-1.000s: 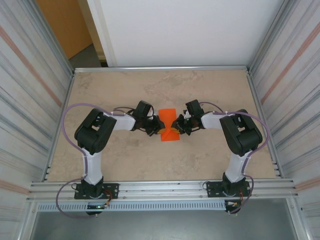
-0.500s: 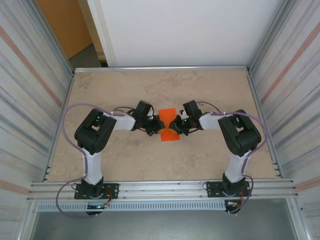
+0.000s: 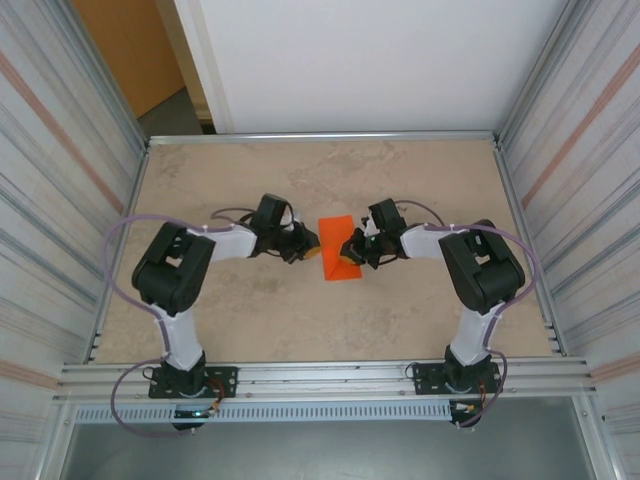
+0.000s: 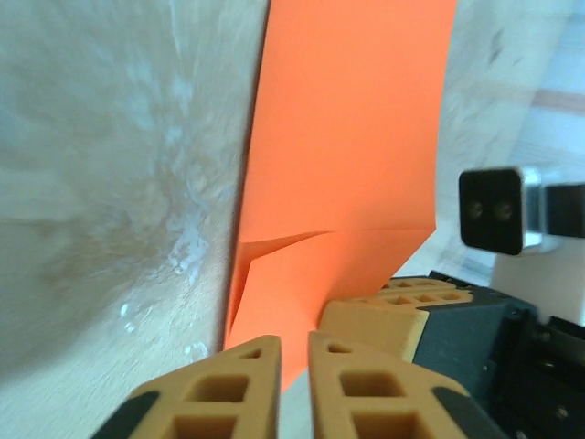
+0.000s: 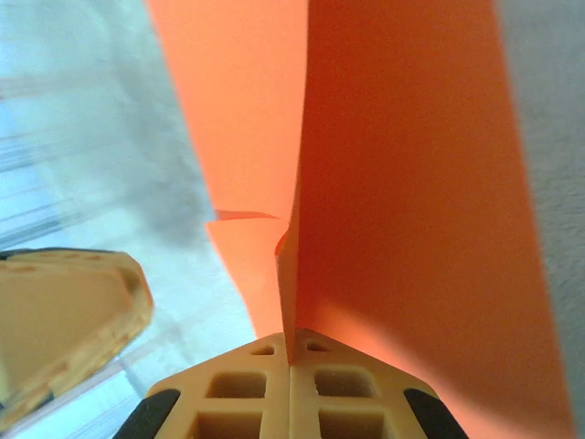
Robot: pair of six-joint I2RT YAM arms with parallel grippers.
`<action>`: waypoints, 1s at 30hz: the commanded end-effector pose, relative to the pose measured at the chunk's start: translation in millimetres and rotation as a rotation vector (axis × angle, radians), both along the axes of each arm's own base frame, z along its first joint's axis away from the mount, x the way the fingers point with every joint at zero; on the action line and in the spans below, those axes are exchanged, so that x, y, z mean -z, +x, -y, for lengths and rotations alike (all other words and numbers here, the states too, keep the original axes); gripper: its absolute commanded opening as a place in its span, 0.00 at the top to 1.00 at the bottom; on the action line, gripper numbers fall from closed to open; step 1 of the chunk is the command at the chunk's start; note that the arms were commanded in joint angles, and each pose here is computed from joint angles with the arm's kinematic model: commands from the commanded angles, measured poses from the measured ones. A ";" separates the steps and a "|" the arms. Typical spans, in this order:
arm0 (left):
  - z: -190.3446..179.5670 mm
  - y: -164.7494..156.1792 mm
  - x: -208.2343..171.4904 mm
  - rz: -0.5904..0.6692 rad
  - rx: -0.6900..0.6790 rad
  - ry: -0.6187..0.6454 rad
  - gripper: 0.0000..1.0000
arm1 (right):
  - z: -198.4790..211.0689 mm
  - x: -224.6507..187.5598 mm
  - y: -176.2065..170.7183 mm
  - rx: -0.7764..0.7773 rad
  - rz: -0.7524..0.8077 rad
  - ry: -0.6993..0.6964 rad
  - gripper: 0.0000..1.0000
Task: Fold a paper plane with a square sheet of paper (pick it up from the middle)
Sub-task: Pick up the paper from the center of the table, then turn over the paper at the center of the table.
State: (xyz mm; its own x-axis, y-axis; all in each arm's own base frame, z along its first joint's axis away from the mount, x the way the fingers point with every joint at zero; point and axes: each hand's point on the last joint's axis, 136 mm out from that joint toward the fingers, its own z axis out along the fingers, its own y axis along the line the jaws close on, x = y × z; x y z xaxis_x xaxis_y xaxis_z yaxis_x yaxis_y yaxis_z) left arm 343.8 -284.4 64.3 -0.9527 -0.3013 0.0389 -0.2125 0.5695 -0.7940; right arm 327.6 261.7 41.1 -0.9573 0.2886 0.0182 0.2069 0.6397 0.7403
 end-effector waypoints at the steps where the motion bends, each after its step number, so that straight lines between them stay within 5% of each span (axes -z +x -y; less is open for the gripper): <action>1: -21.1 6.0 -35.1 0.099 -0.016 -0.011 0.79 | -4.4 -64.5 19.3 -0.046 0.208 0.096 0.99; 7: -39.4 7.7 -78.1 0.177 -0.060 -0.067 0.55 | -5.4 -131.4 23.1 -0.091 0.350 0.245 0.99; 17: -8.8 -7.4 -158.1 0.323 0.028 -0.306 0.26 | -20.3 -196.8 16.8 -0.162 0.427 0.430 0.98; 24: 13.5 -15.6 -167.2 0.347 0.109 -0.360 0.29 | -26.1 -207.2 12.4 -0.180 0.425 0.469 0.97; 30: 16.7 -17.4 -179.1 0.381 0.141 -0.390 0.45 | -23.7 -206.7 13.2 -0.170 0.413 0.476 0.96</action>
State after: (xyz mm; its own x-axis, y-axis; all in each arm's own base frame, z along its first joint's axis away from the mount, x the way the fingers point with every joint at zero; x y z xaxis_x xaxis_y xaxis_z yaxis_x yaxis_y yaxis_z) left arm 325.6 -296.7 218.0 -0.9576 -0.2285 -0.1752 0.1096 0.2734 -0.9556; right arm 343.8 282.8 219.0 -0.9529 0.1975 -0.2303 -0.1723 0.2722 0.9467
